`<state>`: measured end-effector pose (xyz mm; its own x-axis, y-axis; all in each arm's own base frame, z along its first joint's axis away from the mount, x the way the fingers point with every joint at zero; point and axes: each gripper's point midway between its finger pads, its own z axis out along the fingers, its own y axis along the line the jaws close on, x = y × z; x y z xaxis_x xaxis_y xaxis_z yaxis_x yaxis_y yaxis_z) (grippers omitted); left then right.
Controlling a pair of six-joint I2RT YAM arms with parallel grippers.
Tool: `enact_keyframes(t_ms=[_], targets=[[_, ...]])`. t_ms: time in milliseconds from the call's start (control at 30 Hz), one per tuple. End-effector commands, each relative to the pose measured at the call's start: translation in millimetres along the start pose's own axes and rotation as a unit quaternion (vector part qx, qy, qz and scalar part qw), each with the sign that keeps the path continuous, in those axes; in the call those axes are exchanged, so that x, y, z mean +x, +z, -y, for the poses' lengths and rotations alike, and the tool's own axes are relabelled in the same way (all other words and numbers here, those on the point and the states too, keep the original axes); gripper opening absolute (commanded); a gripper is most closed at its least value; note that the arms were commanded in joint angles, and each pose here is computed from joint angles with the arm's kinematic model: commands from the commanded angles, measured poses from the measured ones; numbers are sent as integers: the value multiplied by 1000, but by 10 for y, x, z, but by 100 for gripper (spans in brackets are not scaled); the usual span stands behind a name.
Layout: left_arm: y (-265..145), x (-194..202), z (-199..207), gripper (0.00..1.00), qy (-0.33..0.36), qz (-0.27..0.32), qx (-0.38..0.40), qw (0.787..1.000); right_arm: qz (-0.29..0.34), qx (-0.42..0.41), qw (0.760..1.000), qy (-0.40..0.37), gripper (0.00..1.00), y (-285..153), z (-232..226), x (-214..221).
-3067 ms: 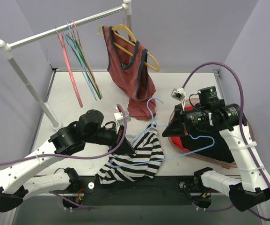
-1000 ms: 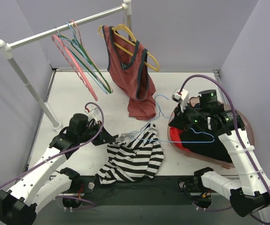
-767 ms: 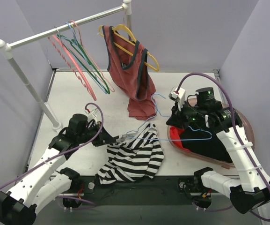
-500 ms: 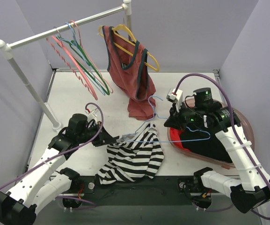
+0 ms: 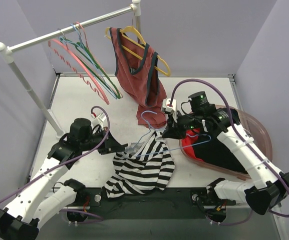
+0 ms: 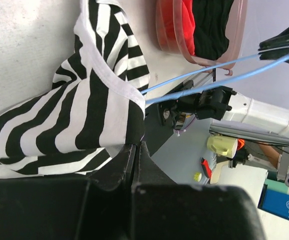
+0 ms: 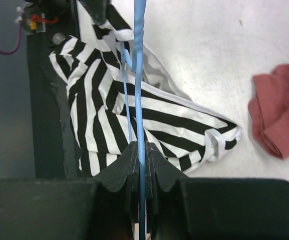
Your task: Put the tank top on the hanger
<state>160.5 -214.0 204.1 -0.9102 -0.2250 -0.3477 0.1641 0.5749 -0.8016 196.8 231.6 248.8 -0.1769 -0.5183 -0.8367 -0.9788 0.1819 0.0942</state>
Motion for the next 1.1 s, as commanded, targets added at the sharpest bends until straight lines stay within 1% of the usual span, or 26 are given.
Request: enact_keyframes(t_ms=[0,67,133,200,233,267,300,333,367,433,467,500,567,600,633,667,700,800,867,933,1000,1067], targets=[[-137,-3,158,0,27,-5,15,1000,52,-70,994,-63,0,71,-241,-356],[-157,2,132,0,43,-11,5,999,57,-74,993,-68,0,61,-265,-413],[-178,22,186,2,47,-19,16,999,60,-78,993,-65,0,79,-292,-451],[-194,18,347,3,50,-25,53,997,74,-87,992,-60,0,109,-316,-522],[-205,10,410,5,52,-26,67,996,77,-95,992,-37,0,128,-359,-544],[-234,-30,523,8,62,-21,87,994,92,-94,991,-37,0,149,-340,-622],[-268,-20,608,12,65,-26,103,992,101,-106,989,-21,0,169,-371,-658],[-297,-23,666,23,71,-27,113,991,107,-111,988,-3,0,176,-379,-695],[-360,-54,772,28,82,-23,125,989,120,-111,987,-3,0,191,-358,-752],[-452,-43,880,45,106,-25,140,984,127,-115,985,9,0,209,-348,-792],[-502,-8,896,55,111,-31,139,984,134,-113,984,14,0,198,-331,-838],[-593,-40,992,57,147,-19,147,978,139,-114,984,17,0,199,-326,-857],[-685,2,950,65,167,-19,124,978,152,-113,982,28,0,180,-300,-910],[-783,-50,1019,66,213,-1,123,969,154,-114,981,33,0,175,-306,-879],[-838,-74,1009,68,232,13,110,966,157,-117,980,33,0,165,-321,-882],[-895,-58,991,72,245,15,100,964,161,-117,979,34,0,152,-324,-882],[-975,-109,1048,75,284,35,99,953,162,-120,979,35,0,143,-352,-846],[-1108,-161,1106,80,340,69,96,933,169,-125,977,30,0,94,-414,-815],[-1169,-166,1180,85,370,83,110,919,169,-132,976,30,0,104,-457,-756],[-1159,-150,1167,86,394,80,115,908,170,-137,975,28,0,83,-503,-722],[-1121,-92,1152,86,408,62,128,902,173,-140,975,22,0,52,-542,-724],[-1022,-42,1064,88,402,36,131,906,175,-143,974,19,0,44,-559,-717]])
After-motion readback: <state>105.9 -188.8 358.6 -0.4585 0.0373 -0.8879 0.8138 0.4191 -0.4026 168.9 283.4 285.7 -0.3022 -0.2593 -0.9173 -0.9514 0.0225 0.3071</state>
